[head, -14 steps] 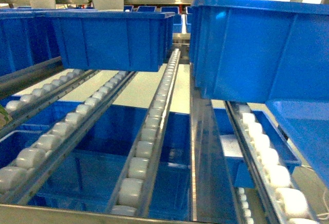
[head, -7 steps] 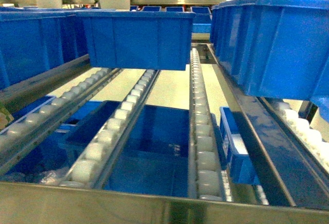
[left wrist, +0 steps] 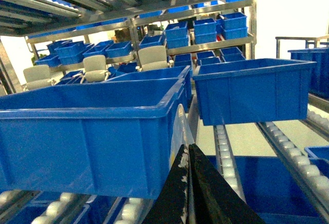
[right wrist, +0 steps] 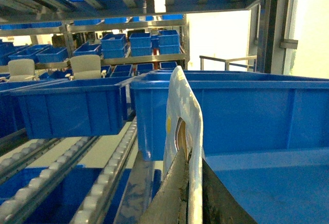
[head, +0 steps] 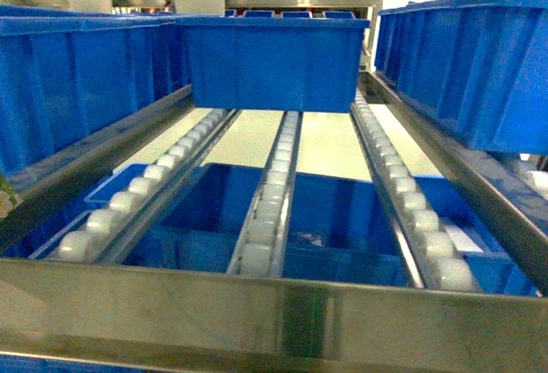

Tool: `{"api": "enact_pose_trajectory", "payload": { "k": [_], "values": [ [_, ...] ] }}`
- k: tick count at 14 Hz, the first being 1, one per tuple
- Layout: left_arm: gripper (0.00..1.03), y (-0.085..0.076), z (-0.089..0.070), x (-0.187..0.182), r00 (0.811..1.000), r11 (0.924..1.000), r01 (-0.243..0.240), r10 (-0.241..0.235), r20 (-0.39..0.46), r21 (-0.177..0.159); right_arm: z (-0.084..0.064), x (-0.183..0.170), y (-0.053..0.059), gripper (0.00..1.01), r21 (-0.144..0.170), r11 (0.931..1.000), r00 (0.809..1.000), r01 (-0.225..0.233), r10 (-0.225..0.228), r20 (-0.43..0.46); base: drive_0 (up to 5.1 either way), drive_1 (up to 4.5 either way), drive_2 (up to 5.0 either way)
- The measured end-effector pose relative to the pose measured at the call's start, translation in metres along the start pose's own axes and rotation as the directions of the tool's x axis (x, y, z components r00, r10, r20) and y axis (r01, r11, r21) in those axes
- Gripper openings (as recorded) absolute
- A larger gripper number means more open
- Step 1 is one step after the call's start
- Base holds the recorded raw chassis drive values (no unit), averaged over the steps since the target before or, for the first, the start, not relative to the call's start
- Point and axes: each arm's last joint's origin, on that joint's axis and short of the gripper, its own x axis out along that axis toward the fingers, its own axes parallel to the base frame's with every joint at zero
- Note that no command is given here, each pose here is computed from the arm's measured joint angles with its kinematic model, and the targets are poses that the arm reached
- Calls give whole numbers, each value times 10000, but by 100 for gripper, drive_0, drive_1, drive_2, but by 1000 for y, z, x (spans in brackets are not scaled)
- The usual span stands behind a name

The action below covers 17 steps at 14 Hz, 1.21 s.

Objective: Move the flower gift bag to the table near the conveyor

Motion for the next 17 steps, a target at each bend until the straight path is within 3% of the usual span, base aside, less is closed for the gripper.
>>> {"api": "enact_pose_trajectory", "payload": {
  "k": [17],
  "values": [
    [2, 0, 0, 0, 10000, 10000, 0, 0, 0, 0, 0, 0, 0, 2, 1, 10000, 10000, 2, -2, -23, -480, 128, 354]
  ]
}}
